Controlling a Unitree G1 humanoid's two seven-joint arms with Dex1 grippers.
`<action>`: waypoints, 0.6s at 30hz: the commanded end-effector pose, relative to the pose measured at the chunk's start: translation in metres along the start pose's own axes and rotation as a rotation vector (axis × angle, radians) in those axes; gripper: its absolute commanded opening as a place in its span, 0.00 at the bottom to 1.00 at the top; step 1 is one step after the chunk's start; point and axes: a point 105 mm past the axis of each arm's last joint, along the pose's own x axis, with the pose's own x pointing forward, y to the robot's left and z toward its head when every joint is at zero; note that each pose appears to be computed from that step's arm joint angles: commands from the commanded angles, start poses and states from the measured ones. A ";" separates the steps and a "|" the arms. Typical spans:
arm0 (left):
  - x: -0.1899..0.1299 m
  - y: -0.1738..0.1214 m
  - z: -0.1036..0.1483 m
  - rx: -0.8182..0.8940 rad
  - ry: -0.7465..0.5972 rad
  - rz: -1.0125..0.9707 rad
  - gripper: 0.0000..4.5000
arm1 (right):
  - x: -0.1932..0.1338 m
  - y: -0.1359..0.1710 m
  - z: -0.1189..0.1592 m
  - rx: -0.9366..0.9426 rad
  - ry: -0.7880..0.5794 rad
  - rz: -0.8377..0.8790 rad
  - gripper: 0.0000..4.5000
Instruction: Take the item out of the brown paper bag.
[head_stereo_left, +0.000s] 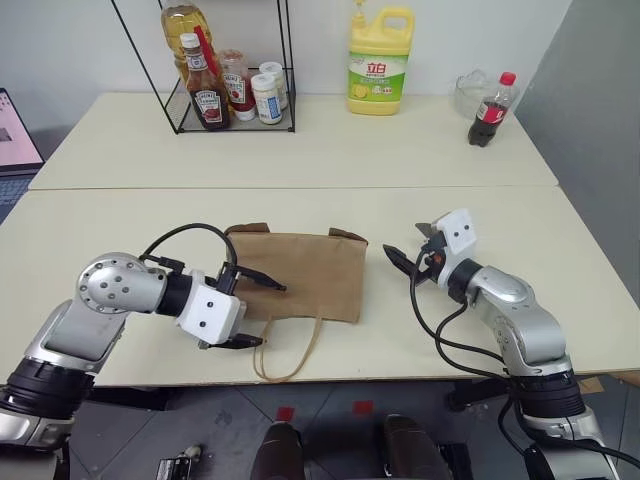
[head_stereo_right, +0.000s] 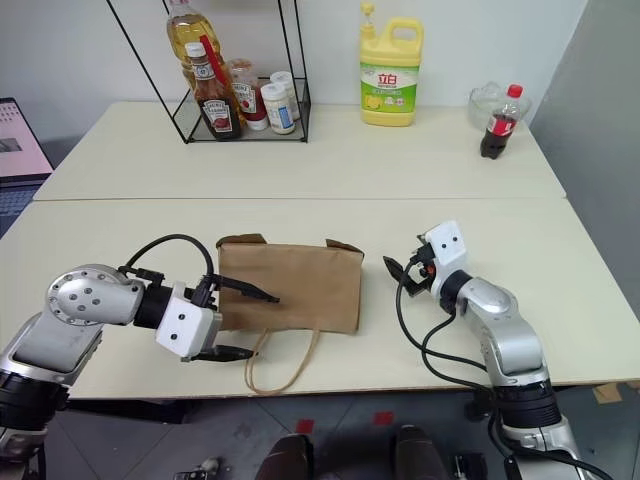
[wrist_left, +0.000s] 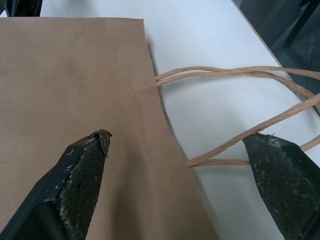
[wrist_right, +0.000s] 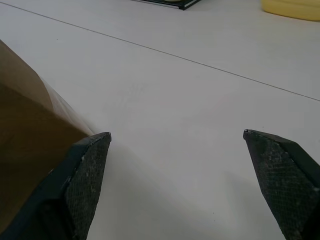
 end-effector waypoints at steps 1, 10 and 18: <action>0.003 -0.002 0.010 0.052 -0.026 -0.005 1.00 | -0.004 -0.002 0.017 -0.021 -0.060 -0.010 0.99; 0.016 -0.014 0.011 0.105 -0.044 -0.035 1.00 | -0.004 -0.005 0.016 -0.020 -0.053 -0.019 0.99; 0.019 -0.015 0.007 0.117 -0.038 -0.034 0.73 | -0.005 -0.008 0.015 -0.018 -0.051 -0.039 1.00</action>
